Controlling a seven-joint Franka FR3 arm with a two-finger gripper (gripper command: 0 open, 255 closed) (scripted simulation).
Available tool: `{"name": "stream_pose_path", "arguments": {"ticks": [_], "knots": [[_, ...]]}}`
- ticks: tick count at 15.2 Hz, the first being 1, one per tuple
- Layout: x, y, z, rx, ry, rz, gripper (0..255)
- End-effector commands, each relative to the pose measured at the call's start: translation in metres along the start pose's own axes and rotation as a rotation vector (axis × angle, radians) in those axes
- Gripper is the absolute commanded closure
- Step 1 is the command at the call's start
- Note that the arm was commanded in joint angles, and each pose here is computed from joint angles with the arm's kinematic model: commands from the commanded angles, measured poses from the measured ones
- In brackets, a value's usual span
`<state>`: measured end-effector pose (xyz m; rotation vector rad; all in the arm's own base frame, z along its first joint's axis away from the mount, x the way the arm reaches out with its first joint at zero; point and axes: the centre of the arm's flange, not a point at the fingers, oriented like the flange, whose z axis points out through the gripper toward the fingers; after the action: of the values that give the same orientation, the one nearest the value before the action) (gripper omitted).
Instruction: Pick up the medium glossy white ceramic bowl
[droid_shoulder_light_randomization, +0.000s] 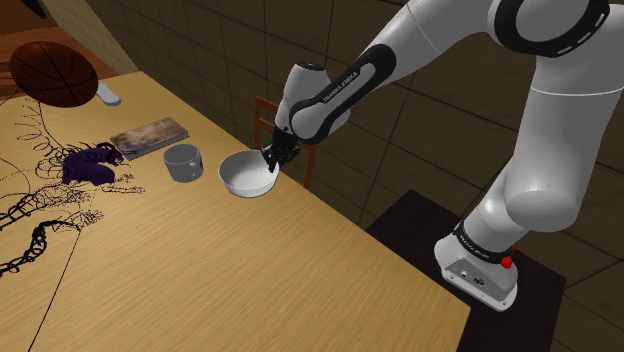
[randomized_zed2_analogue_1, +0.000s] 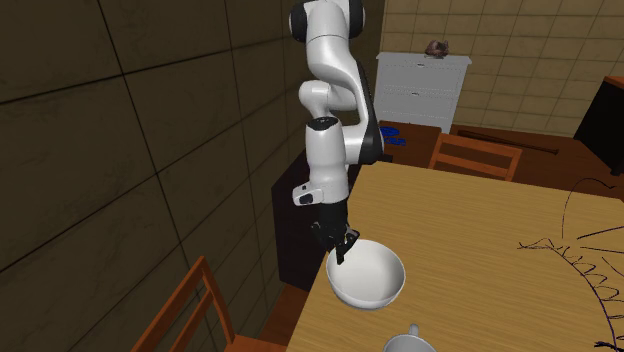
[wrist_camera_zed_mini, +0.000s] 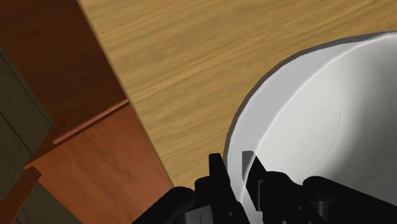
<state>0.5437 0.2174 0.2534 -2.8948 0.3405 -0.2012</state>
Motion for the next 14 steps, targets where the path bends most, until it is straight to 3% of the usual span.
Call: {"name": "stream_pose_path", "arguments": {"ticks": [1, 14], "knots": [[0.000, 0.000, 0.000, 0.000, 0.000, 0.000, 255], [0.006, -0.013, -0.056, 0.000, 0.000, 0.000, 255]]}}
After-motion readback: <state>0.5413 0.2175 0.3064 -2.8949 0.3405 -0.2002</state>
